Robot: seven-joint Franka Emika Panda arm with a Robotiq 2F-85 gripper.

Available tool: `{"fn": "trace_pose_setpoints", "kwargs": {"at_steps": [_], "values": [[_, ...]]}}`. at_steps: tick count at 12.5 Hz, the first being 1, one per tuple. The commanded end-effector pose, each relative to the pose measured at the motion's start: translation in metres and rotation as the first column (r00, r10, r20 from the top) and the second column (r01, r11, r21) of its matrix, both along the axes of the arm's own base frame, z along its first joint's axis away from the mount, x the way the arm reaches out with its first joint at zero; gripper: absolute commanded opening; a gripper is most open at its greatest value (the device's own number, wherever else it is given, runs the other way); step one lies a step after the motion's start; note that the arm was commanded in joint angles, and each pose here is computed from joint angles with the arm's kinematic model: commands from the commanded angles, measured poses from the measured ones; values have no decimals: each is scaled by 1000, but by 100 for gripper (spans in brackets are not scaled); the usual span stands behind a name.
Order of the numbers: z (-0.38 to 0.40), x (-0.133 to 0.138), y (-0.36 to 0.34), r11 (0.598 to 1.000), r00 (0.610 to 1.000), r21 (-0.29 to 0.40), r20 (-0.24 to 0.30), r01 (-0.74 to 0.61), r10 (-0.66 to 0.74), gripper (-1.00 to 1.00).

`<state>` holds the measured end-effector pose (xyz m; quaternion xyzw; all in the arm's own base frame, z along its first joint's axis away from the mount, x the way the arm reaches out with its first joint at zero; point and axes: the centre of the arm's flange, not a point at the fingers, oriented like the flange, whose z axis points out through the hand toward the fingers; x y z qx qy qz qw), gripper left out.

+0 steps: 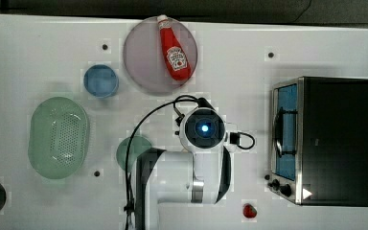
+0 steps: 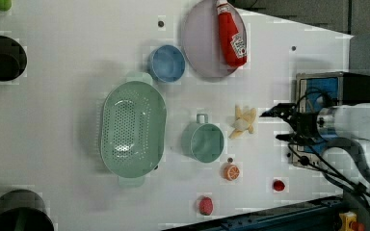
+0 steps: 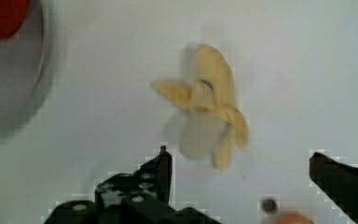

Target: Pick banana from table and place on oven.

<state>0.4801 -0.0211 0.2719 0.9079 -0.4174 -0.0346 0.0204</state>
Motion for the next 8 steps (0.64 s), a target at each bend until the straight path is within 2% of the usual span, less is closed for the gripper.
{"fn": "trace_pose_setpoints", "kwargs": {"at_steps": [1,7,8], "values": [[-24,8,-7,1000,998,-11,56,29,-29,100],[-103,-2,-4,1000,998,-12,52,24,-23,100],[-111,-4,-4,1000,998,-12,51,23,-23,93]]}}
